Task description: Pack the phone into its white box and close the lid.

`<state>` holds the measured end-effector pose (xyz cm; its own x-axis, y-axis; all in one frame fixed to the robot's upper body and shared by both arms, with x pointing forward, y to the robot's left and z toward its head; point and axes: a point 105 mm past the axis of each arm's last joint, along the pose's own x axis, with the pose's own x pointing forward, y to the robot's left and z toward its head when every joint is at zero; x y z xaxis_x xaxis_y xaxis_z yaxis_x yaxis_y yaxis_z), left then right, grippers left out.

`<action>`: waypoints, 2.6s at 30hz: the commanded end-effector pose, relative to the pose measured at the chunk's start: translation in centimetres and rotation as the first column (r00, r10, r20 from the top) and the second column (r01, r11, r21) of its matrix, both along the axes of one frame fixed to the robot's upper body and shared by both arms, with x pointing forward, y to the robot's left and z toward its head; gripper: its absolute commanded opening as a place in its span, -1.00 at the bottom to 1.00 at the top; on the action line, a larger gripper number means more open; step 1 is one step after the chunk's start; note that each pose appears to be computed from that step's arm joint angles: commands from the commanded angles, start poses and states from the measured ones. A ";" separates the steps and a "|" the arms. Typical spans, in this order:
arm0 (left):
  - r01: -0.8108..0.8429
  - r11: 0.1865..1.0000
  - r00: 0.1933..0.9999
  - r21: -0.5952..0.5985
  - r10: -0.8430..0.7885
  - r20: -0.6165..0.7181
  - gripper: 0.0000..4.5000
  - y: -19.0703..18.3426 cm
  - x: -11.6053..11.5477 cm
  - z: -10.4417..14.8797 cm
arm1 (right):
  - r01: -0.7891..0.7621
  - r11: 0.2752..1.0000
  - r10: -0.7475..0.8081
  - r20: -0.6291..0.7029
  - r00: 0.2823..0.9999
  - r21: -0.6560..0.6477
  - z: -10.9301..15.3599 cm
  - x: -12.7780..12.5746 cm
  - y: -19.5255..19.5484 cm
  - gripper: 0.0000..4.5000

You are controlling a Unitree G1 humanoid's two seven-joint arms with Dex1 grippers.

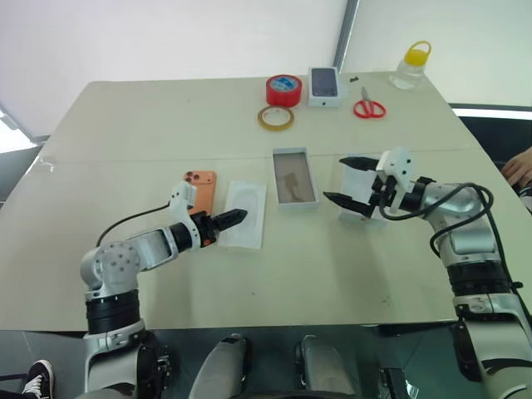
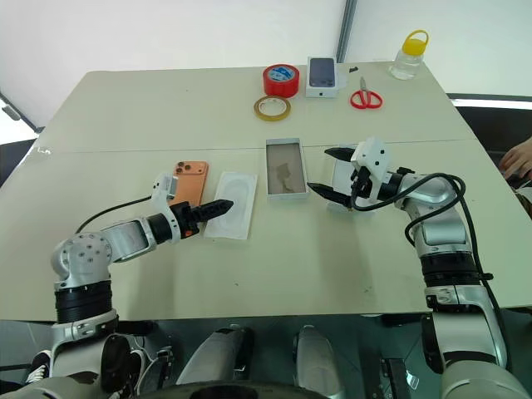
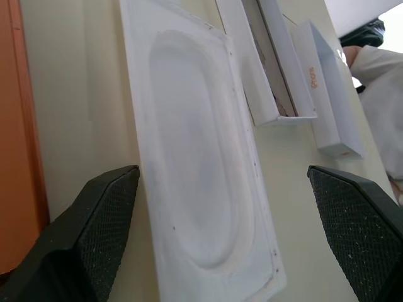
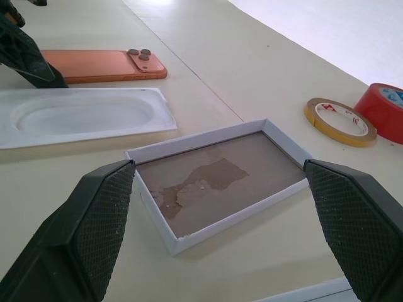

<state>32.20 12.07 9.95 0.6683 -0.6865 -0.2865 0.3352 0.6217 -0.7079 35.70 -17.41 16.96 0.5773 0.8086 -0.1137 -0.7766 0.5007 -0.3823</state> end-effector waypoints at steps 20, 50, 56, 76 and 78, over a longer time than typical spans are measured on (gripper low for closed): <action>-0.017 1.000 0.996 0.017 0.018 -0.085 -0.62 0.3 -0.1 -1.4 | -0.011 1.000 0.012 0.084 0.996 -0.011 1.7 -0.1 0.6 1.00; -0.174 0.969 0.982 -0.176 0.183 0.040 -0.99 3.5 1.2 3.9 | -0.256 0.943 0.240 -0.101 0.966 -0.212 -4.5 2.2 7.5 0.89; -0.191 0.967 0.979 -0.169 0.199 0.033 -1.00 3.6 0.8 3.6 | -0.274 0.926 0.246 -0.134 0.960 -0.262 -5.9 2.6 7.6 -0.20; -0.156 0.953 0.978 -0.258 0.186 0.096 -1.00 2.2 1.5 7.8 | -0.458 0.862 0.437 -0.138 0.889 -0.216 -5.3 -4.0 11.6 -0.99; -0.154 0.955 0.979 -0.253 0.183 0.095 -1.00 2.0 1.6 7.9 | -0.464 0.864 0.443 -0.145 0.885 -0.193 -5.4 -5.0 12.4 -0.99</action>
